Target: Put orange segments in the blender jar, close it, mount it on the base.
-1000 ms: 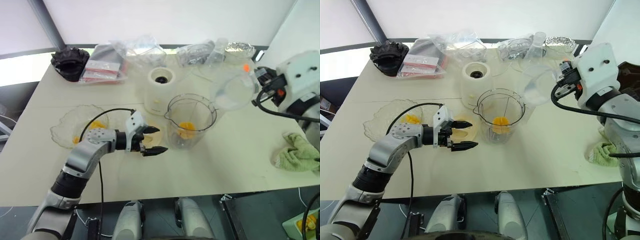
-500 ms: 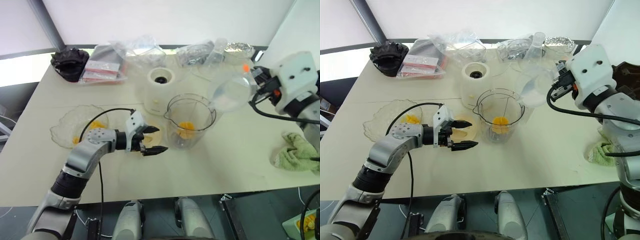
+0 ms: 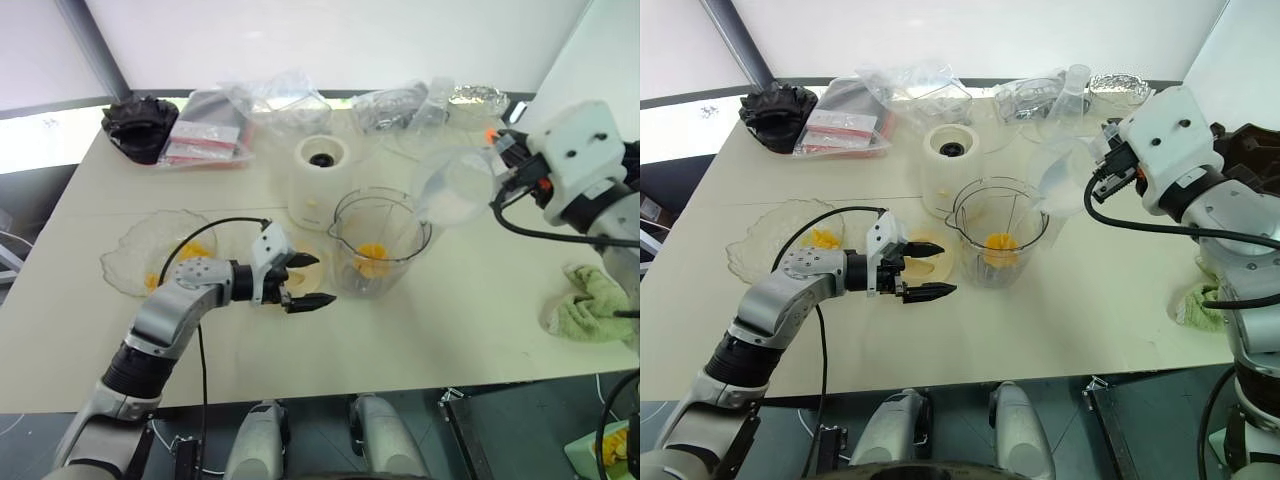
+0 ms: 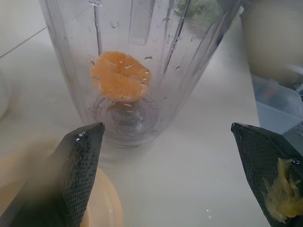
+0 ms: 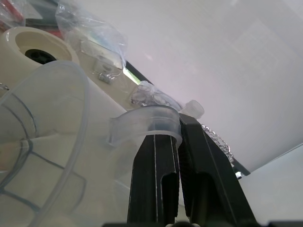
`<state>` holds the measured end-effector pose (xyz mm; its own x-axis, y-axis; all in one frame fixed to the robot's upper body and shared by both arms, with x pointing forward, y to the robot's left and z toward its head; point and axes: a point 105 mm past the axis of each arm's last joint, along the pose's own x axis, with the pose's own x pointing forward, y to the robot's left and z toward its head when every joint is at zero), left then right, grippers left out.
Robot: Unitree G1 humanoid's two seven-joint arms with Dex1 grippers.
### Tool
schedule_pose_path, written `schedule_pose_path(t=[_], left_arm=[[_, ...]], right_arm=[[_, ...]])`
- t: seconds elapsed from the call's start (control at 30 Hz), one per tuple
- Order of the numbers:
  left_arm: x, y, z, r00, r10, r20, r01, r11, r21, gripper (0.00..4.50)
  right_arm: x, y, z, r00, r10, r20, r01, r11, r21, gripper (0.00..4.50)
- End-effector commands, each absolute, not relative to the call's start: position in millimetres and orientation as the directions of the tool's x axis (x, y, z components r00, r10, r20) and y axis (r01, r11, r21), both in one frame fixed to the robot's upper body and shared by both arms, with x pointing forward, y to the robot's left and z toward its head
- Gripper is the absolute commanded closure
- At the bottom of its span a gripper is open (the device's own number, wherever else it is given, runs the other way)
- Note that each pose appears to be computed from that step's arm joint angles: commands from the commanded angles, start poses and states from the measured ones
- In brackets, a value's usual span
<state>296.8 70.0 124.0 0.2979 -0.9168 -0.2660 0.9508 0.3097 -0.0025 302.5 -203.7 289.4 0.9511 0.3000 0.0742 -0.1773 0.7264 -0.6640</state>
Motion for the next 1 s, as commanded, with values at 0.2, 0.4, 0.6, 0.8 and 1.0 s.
schedule_pose_path(t=[0.2,0.4,0.6,0.8,1.0], left_arm=[[294.5,68.2,131.9,0.3,-0.92,-0.251,0.953,0.301,0.037,0.0],[295.1,68.9,131.4,0.301,-0.919,-0.254,0.953,0.301,0.037,0.0],[295.4,68.0,131.4,0.291,-0.921,-0.257,0.956,0.291,0.039,0.0],[296.5,67.7,131.4,0.286,-0.922,-0.261,0.957,0.285,0.042,0.0],[296.6,68.2,130.8,0.283,-0.921,-0.266,0.958,0.282,0.044,0.0]], right_arm=[[302.5,-197.8,281.3,0.943,0.33,0.046,-0.218,0.716,-0.663,4.45],[306.7,-220.3,282.3,0.974,0.207,0.089,-0.144,0.875,-0.462,4.45],[309.2,-252.6,289.1,0.992,0.029,0.123,-0.004,0.981,-0.196,4.45],[308.4,-294.1,272.1,0.98,-0.19,0.054,0.188,0.981,0.042,4.45],[303.5,-332.6,234.8,0.923,-0.384,-0.036,0.385,0.91,0.155,4.45]])
